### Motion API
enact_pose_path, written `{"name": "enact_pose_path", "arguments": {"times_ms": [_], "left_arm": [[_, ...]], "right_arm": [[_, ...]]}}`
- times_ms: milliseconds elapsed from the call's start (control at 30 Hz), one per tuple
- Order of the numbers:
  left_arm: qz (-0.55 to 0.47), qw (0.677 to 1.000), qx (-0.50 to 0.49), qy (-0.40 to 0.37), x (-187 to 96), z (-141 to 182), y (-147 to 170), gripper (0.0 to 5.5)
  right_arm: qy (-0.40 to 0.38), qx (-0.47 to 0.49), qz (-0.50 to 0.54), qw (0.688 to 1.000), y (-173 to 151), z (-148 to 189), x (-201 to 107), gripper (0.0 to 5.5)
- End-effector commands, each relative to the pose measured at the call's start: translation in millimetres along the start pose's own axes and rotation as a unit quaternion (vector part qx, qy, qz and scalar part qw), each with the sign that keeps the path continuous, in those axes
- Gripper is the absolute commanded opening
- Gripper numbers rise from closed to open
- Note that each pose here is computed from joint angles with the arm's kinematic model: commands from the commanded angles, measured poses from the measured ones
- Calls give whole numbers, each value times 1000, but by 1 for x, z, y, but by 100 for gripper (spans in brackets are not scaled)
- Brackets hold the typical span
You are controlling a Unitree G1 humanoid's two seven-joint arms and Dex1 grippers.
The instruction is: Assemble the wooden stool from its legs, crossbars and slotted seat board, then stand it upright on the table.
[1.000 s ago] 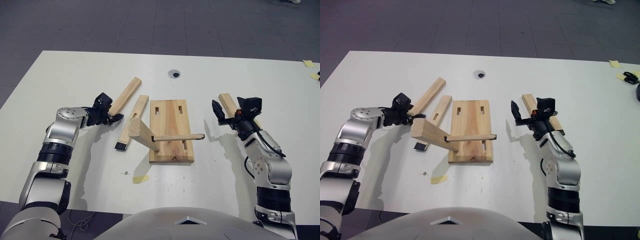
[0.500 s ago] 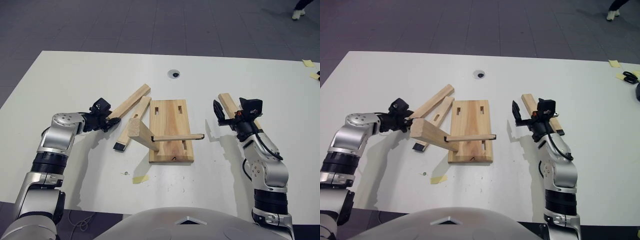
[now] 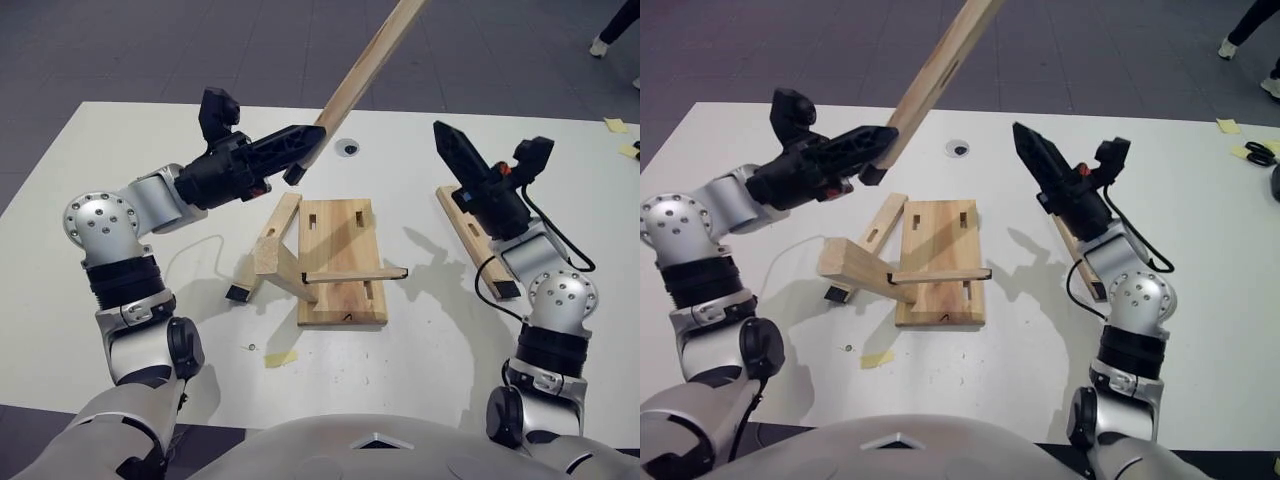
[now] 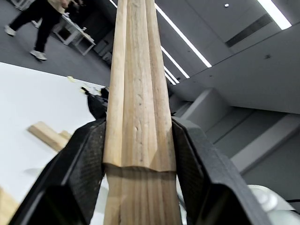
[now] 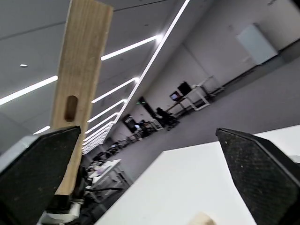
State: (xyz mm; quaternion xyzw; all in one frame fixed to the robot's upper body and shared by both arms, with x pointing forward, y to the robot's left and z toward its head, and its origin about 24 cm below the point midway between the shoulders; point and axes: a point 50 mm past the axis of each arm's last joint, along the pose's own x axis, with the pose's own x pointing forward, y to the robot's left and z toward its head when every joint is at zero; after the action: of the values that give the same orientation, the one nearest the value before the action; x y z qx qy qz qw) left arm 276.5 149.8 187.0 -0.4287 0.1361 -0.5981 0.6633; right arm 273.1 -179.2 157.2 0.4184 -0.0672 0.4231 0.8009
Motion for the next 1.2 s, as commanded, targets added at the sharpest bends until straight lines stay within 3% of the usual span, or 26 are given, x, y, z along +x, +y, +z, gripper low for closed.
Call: {"name": "enact_pose_path", "arguments": {"times_ms": [33, 133, 300, 500, 767, 1067, 1200], "left_arm": [[-121, 988, -94, -36, 4, -18, -21, 205], [-147, 983, -99, -54, 12, -20, -22, 205], [-136, 967, -123, -174, 34, -29, -24, 205], [-120, 962, -147, -197, 56, -45, -38, 205], [-121, 976, -91, -157, 52, -40, -48, 205], [-150, 981, -112, 48, 10, -47, -27, 205], [-161, 973, -136, 95, 0, -40, -27, 205]], "right_arm": [[36, 71, 226, 971, 45, 8, 34, 540], [28, 70, 250, 965, 49, 16, 39, 540], [18, 68, 326, 943, 71, 30, 54, 540], [48, 62, 317, 945, 62, 25, 68, 540], [34, 19, 232, 972, 41, 41, 31, 540], [33, 46, 296, 954, 55, 42, 64, 540], [23, 66, 336, 939, 67, 46, 70, 479]]}}
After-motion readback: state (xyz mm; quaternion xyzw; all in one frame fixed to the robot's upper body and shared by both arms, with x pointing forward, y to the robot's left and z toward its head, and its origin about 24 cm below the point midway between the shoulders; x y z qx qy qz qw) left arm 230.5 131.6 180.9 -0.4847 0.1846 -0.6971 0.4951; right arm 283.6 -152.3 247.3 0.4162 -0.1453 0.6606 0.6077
